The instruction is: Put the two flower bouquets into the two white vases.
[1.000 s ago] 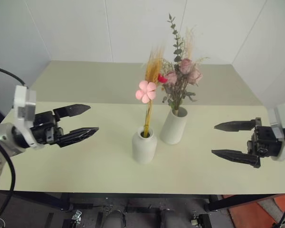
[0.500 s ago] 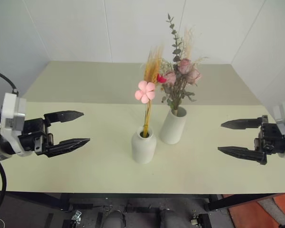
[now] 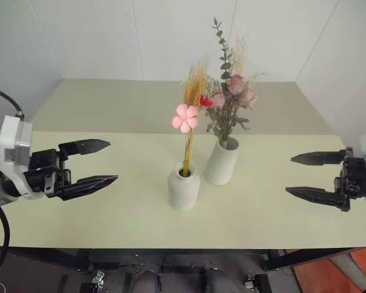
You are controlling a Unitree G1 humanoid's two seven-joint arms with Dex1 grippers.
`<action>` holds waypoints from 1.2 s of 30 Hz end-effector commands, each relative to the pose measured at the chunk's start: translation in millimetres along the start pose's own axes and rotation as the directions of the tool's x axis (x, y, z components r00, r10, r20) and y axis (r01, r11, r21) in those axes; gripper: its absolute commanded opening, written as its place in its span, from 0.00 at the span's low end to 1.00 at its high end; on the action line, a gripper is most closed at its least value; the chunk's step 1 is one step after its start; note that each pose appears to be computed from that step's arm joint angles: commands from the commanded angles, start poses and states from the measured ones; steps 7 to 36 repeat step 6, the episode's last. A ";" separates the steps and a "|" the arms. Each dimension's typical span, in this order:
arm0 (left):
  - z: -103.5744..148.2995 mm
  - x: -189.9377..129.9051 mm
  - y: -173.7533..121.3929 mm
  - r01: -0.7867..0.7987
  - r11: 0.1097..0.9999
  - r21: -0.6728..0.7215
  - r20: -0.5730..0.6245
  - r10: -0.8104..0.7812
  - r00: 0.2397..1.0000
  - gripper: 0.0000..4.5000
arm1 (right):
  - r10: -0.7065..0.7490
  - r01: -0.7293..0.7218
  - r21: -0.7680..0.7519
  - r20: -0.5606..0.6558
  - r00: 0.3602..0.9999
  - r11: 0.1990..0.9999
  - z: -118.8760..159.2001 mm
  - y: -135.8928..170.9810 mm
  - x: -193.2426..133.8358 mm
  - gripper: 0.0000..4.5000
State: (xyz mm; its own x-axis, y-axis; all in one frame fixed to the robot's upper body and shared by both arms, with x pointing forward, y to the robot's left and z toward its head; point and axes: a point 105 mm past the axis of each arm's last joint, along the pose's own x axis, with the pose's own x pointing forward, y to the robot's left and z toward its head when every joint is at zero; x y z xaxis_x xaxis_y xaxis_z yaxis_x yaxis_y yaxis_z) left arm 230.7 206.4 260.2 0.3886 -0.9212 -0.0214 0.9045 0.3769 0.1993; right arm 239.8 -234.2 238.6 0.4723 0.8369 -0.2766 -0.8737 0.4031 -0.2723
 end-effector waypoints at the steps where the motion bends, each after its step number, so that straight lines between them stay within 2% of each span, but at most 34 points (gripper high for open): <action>1: 8.2 1.4 -3.8 0.026 0.999 0.018 0.024 -0.027 0.999 0.99 | -0.041 0.041 -0.045 0.005 0.999 0.998 14.6 -3.5 -6.7 1.00; 36: 7.9 2.3 -5.3 0.028 1.000 0.007 0.027 -0.028 0.999 0.99 | -0.049 0.049 -0.046 0.003 0.999 0.998 15.3 -2.8 -7.4 1.00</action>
